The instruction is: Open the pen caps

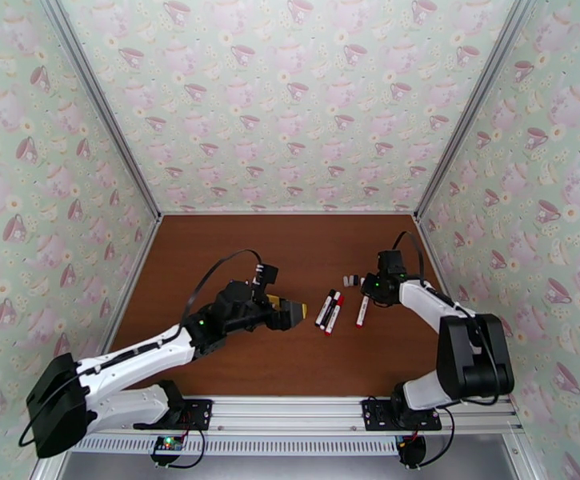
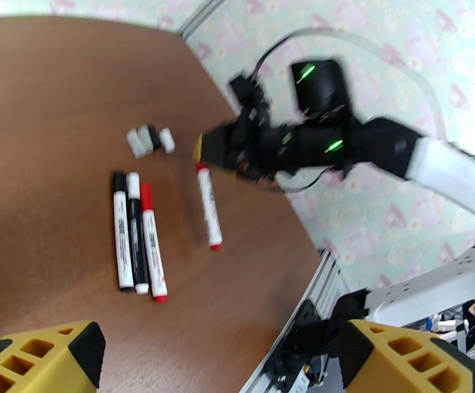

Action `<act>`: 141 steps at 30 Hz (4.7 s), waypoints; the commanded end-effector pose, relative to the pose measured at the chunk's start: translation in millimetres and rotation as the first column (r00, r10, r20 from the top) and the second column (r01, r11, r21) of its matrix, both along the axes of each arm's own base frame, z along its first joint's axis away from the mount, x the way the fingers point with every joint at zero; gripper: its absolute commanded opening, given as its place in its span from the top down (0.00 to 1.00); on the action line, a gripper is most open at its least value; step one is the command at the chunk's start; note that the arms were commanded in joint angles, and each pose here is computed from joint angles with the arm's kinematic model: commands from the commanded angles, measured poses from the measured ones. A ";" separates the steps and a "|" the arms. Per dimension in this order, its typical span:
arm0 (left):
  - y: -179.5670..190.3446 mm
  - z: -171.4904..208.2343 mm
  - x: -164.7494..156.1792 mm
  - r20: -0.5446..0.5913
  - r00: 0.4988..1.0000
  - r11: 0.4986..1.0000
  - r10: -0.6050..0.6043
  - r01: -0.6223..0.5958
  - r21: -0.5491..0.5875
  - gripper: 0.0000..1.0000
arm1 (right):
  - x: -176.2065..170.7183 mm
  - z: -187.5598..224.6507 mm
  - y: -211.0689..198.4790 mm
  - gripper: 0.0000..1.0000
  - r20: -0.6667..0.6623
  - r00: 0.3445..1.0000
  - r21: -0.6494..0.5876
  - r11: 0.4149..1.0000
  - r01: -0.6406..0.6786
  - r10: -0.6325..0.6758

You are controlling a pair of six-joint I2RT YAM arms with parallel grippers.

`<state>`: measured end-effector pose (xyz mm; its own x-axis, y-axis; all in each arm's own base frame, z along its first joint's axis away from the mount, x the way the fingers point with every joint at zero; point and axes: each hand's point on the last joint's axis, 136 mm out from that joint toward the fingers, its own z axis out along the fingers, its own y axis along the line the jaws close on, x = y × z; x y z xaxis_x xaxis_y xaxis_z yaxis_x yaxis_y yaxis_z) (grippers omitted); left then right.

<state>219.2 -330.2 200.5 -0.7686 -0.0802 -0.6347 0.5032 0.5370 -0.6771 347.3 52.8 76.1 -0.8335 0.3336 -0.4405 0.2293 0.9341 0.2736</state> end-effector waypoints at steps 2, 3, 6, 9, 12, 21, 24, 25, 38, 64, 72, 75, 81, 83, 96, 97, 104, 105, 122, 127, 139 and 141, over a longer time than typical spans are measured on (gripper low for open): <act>-18.3 7.5 4.4 -0.032 0.999 0.999 -0.014 0.012 -0.053 0.00 | -2.5 38.9 28.6 0.76 0.079 0.996 0.069 0.997 -0.042 0.037; -22.1 5.7 2.3 -0.048 0.998 0.998 -0.033 0.030 -0.062 0.00 | -4.1 46.1 35.8 0.77 0.096 0.994 0.081 0.995 -0.053 0.046; -31.0 1.1 4.9 -0.083 0.996 0.996 -0.042 0.034 -0.087 0.00 | -11.1 69.4 59.5 0.78 0.153 0.985 0.120 0.988 -0.093 0.074; -35.1 -5.1 9.0 -0.116 0.993 0.996 -0.029 0.019 -0.089 0.00 | -19.0 92.7 79.2 0.78 0.213 0.973 0.161 0.979 -0.122 0.086; -41.7 -2.6 10.0 -0.118 0.992 0.992 -0.045 0.031 -0.119 0.00 | -27.1 113.4 95.9 0.79 0.264 0.961 0.210 0.967 -0.142 0.084; -57.5 3.4 9.3 -0.132 0.986 0.982 -0.099 0.076 -0.171 0.04 | -46.6 160.1 140.0 0.79 0.372 0.925 0.342 0.914 -0.220 0.083; -62.2 8.2 9.2 -0.130 0.985 0.977 -0.112 0.086 -0.196 0.04 | -51.5 167.8 154.1 0.80 0.392 0.915 0.367 0.898 -0.245 0.089; -62.6 9.7 9.5 -0.129 0.985 0.976 -0.112 0.085 -0.202 0.04 | -53.1 170.7 158.5 0.80 0.401 0.911 0.370 0.894 -0.253 0.092; -61.8 11.4 9.1 -0.127 0.985 0.974 -0.114 0.085 -0.211 0.51 | -61.3 186.5 191.6 0.82 0.442 0.890 0.404 0.861 -0.309 0.112; -49.5 5.4 7.1 -0.069 0.993 0.990 -0.094 0.086 -0.114 0.92 | -65.2 175.3 199.9 0.77 0.406 0.897 0.386 0.858 -0.339 0.172; -48.4 -1.9 -13.4 -0.021 0.981 0.978 -0.190 0.188 -0.095 0.94 | -70.9 186.5 212.7 0.61 0.411 0.877 0.390 0.822 -0.415 0.248; -48.3 -1.8 -17.6 -0.022 0.978 0.974 -0.206 0.203 -0.099 0.94 | -73.1 187.0 217.0 0.60 0.407 0.872 0.398 0.807 -0.436 0.271; -48.3 2.3 -19.3 -0.007 0.977 0.972 -0.215 0.214 -0.096 0.94 | -76.2 188.8 217.4 0.70 0.405 0.868 0.401 0.796 -0.453 0.289; -48.9 1.6 -19.5 -0.008 0.976 0.972 -0.220 0.218 -0.090 0.95 | -75.9 189.8 215.5 0.75 0.404 0.868 0.404 0.795 -0.453 0.290; -54.1 13.0 -38.8 -0.002 0.939 0.927 -0.344 0.339 -0.161 0.96 | -66.4 231.6 198.6 0.93 0.513 0.814 0.456 0.717 -0.527 0.272; -54.0 17.1 -41.9 0.001 0.933 0.918 -0.359 0.354 -0.178 0.97 | -65.2 238.9 195.1 0.93 0.534 0.802 0.458 0.706 -0.540 0.267; -58.5 29.1 -58.3 -0.003 0.900 0.883 -0.436 0.428 -0.191 0.96 | -62.8 276.0 175.1 0.94 0.651 0.717 0.392 0.697 -0.600 0.251; -57.8 25.3 -56.6 -0.003 0.909 0.896 -0.418 0.411 -0.167 0.96 | -61.2 277.7 171.6 0.94 0.654 0.717 0.383 0.713 -0.588 0.239; -49.7 6.9 -52.1 0.121 0.961 0.957 -0.250 0.226 0.183 0.99 | -31.1 265.2 123.1 0.97 0.566 0.821 0.304 0.905 -0.297 0.079; -36.8 19.0 -46.5 0.111 0.972 0.976 -0.207 0.198 0.089 0.99 | -47.8 214.7 122.7 0.95 0.475 0.851 0.206 0.912 -0.356 0.224; 5.4 7.0 -19.3 0.043 0.997 0.996 -0.062 0.059 0.068 0.97 | -74.3 79.3 66.4 0.93 0.096 0.963 -0.077 0.966 -0.246 0.252; 7.5 5.1 -17.6 0.037 0.998 0.996 -0.053 0.050 0.074 0.97 | -70.2 63.4 62.7 0.92 0.048 0.966 -0.101 0.963 -0.250 0.256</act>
<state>203.5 -326.6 207.4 -0.7286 0.0129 -0.6849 0.5740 0.5572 -0.6001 277.8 130.9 164.2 -0.8268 0.1247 -0.5485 -0.0480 0.9559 0.2897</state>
